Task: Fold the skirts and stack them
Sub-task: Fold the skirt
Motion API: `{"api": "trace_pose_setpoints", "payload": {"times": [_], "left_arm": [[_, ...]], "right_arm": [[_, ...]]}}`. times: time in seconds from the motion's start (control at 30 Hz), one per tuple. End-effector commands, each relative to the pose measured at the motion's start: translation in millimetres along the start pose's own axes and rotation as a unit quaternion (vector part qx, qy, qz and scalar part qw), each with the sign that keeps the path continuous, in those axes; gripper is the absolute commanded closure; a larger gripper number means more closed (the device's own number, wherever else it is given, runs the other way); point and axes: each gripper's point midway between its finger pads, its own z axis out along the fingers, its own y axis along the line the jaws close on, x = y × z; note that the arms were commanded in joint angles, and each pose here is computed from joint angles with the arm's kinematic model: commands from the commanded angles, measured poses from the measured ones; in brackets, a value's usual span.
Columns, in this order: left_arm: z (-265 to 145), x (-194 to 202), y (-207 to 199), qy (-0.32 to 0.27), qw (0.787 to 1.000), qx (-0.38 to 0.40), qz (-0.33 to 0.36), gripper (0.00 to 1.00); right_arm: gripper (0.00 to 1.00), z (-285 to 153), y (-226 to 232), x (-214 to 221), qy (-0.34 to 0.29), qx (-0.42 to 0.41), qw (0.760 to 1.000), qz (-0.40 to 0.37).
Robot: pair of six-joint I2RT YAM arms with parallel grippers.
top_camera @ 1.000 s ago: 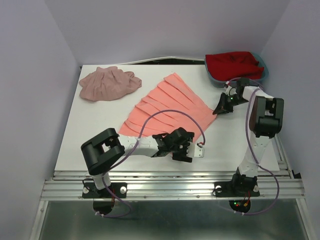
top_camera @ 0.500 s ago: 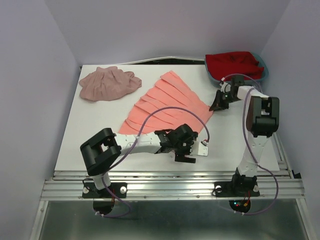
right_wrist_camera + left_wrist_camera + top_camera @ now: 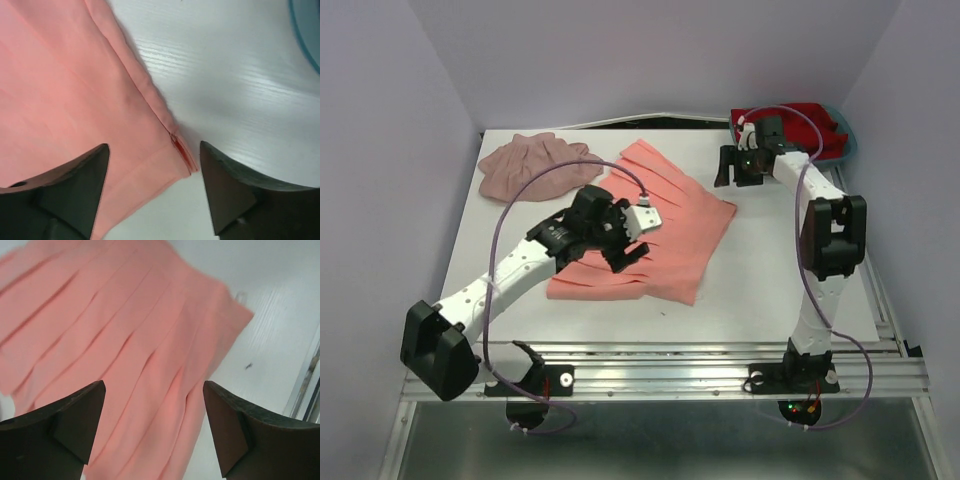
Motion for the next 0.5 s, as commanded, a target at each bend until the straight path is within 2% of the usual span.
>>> {"api": "trace_pose_setpoints", "payload": {"times": [0.0, 0.03, 0.13, 0.23, 0.37, 0.47], "left_arm": [[-34, 108, -3, 0.125, 0.992, 0.02, -0.019, 0.18], [-38, 122, 2, 0.136, 0.99, 0.013, -0.023, 0.21], [-37, 165, 16, 0.177, 0.983, -0.008, -0.038, 0.32], [-24, 189, 26, 0.206, 0.977, -0.011, -0.062, 0.36], [-6, 204, 43, 0.225, 0.97, -0.021, -0.095, 0.39], [7, 214, 55, 0.235, 0.964, -0.025, -0.122, 0.42]], "right_arm": [[0.29, -77, 22, -24, -0.041, 0.004, 0.999, -0.027], [0.29, -76, 27, -17, -0.027, 0.001, 0.999, -0.027], [0.53, -90, 93, 25, 0.03, -0.098, 0.994, -0.035], [0.66, -83, 149, 86, 0.108, -0.164, 0.979, -0.059], [0.78, -66, 178, 145, 0.183, -0.188, 0.961, -0.087], [0.83, -57, 175, 180, 0.224, -0.192, 0.949, -0.107]]}}
